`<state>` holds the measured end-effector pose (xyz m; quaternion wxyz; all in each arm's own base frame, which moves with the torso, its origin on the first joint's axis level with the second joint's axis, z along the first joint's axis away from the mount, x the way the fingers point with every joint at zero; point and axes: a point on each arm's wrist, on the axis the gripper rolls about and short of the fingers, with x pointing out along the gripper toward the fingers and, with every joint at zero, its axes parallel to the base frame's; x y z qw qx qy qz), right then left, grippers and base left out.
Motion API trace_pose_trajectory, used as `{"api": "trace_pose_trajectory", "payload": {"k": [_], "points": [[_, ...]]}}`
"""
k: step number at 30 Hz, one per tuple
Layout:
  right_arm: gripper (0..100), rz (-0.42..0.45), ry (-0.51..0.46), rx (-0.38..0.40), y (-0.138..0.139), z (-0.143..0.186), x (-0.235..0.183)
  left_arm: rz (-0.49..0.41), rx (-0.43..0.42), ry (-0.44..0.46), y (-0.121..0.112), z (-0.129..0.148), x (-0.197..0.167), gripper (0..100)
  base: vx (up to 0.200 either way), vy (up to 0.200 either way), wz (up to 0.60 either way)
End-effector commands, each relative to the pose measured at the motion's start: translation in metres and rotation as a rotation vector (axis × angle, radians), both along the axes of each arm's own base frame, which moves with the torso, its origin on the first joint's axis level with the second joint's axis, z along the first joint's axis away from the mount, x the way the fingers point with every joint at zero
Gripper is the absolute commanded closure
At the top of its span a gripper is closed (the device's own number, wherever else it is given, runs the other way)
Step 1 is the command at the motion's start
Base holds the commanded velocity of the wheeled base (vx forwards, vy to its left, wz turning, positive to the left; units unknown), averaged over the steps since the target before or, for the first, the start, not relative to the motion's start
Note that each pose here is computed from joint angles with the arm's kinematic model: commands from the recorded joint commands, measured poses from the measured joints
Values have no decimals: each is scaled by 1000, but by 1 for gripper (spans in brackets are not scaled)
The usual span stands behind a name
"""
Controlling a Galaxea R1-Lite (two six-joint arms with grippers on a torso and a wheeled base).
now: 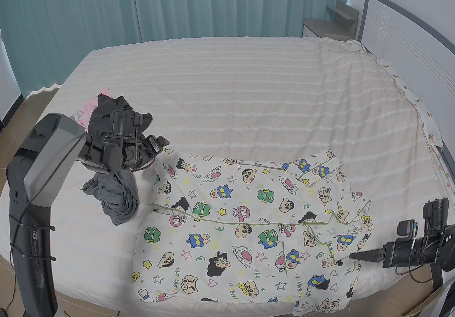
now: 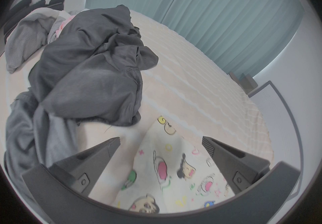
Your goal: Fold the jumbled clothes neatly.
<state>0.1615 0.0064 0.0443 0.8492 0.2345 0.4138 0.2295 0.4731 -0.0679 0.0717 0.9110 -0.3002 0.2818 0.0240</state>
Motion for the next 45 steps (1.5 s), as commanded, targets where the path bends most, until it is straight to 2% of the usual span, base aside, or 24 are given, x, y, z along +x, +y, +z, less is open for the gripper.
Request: {"api": "trace_pose_trajectory", "payload": {"k": [1,3,5,6,9,11,14,15,16,18,23,27,31,41,45], "points": [[0,-133,-157,220,15,67,38,-49,-125,-28,28,69,-70,0,0,0,0],[0,-212,-161,251,21,79,55,-42,-150,-23,32,76,-89,0,0,0,0],[0,-261,-159,250,28,81,66,-29,-182,-23,37,81,-104,0,0,0,0],[0,-293,-154,235,34,78,76,-9,-226,-35,42,88,-117,0,0,0,0],[0,-283,-121,213,47,68,86,2,-333,-35,47,98,-143,0,0,0,0],[0,-279,-108,207,51,64,93,5,-354,-18,47,97,-151,0,0,0,0],[0,-323,-104,189,55,58,109,5,-367,24,46,88,-161,0,0,0,0],[0,-375,-94,186,58,53,122,-5,-372,53,44,82,-168,0,200,0,0],[0,-386,-95,186,58,53,124,-7,-374,59,44,80,-169,0,200,0,0],[0,-481,-84,207,65,48,146,-72,-403,106,37,72,-181,0,200,0,0],[0,-544,-54,186,74,27,169,-121,-405,132,26,56,-193,0,200,0,0],[0,-594,-40,134,81,4,187,-144,-406,86,22,51,-196,0,0,0,0],[0,-625,-26,112,83,-13,199,-143,-405,89,23,48,-198,0,0,0,0],[0,-625,-13,103,84,-19,201,-148,-402,113,21,43,-202,0,0,0,0],[0,-636,-4,125,85,-20,202,-150,-402,115,20,42,-202,0,0,0,0]]}}
